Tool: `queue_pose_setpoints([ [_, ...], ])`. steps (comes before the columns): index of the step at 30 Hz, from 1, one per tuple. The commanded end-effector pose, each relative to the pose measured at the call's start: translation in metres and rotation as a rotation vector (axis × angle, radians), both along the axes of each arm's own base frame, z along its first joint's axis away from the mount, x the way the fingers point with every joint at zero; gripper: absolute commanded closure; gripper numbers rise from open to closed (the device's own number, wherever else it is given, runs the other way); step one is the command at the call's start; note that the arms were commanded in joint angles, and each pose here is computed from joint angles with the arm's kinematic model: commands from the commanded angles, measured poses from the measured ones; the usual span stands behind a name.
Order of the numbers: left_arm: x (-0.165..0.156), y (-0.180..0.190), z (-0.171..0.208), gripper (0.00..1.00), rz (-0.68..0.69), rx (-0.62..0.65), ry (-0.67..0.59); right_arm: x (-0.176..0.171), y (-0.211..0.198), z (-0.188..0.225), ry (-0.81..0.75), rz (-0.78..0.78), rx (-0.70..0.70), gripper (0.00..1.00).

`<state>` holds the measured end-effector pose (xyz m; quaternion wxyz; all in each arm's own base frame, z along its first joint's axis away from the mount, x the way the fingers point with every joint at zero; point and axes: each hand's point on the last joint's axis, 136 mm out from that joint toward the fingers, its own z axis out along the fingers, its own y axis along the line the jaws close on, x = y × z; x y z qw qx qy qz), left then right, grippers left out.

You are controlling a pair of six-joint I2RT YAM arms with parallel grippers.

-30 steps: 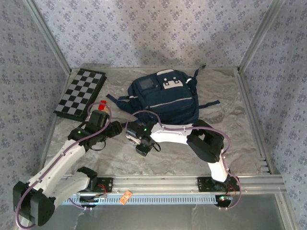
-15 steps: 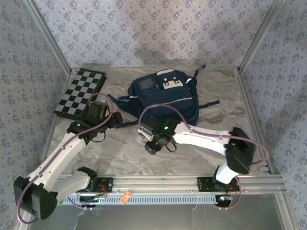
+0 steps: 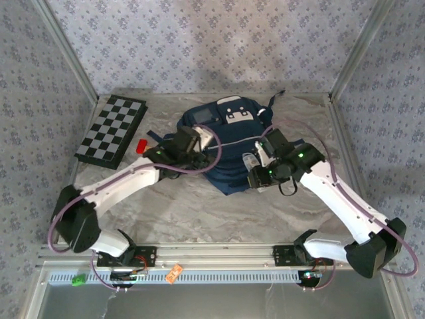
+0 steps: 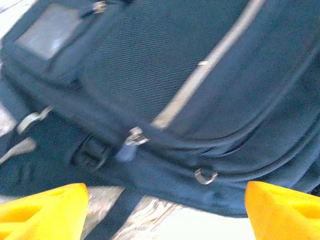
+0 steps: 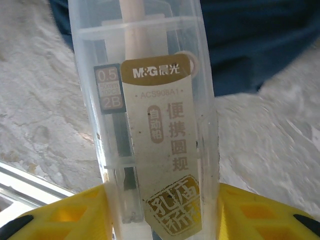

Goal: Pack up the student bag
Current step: Open the student bag at the top-center of the table, then place the loose stationery in the student bag.

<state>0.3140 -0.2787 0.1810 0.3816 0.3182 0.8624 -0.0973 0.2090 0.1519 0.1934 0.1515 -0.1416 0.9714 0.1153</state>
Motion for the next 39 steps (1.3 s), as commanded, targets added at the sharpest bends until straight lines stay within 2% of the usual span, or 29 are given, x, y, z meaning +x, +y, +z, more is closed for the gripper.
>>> queue_pose_setpoints([
  [1, 0.008, -0.033, 0.008, 0.19, -0.162, 0.065, -0.1, -0.012, -0.015, -0.001, 0.077, -0.043, -0.001, 0.51],
  [5, 0.03, -0.046, -0.005, 0.19, -0.147, 0.128, -0.133, -0.003, -0.023, -0.009, 0.101, -0.095, 0.004, 0.52],
  [11, 0.057, -0.05, -0.009, 0.3, -0.119, 0.208, -0.19, 0.007, -0.027, -0.011, 0.107, -0.132, 0.021, 0.52],
  [13, 0.063, -0.051, -0.003, 0.36, -0.108, 0.192, -0.182, 0.009, -0.026, -0.011, 0.109, -0.136, 0.037, 0.52],
  [19, 0.067, -0.061, 0.011, 0.6, -0.127, 0.102, -0.156, 0.017, -0.025, -0.019, 0.129, -0.158, 0.04, 0.53],
  [22, 0.067, -0.064, 0.011, 0.76, -0.123, 0.076, -0.126, 0.023, -0.022, -0.023, 0.142, -0.171, 0.052, 0.54],
  [25, 0.065, -0.071, 0.019, 0.97, -0.105, 0.013, -0.091, 0.035, -0.015, -0.023, 0.145, -0.186, 0.078, 0.54],
  [26, 0.062, -0.074, 0.023, 1.0, -0.095, -0.013, -0.075, 0.039, -0.012, -0.024, 0.152, -0.19, 0.089, 0.54],
  [30, 0.049, -0.089, 0.042, 1.0, -0.013, -0.144, -0.019, 0.057, -0.008, -0.033, 0.188, -0.227, 0.124, 0.56],
  [35, 0.031, -0.115, 0.06, 1.0, 0.065, -0.323, 0.062, 0.09, -0.009, -0.031, 0.162, -0.292, 0.202, 0.55],
  [39, 0.031, -0.125, 0.058, 1.0, 0.121, -0.383, 0.115, 0.11, -0.015, -0.026, 0.128, -0.342, 0.225, 0.55],
])
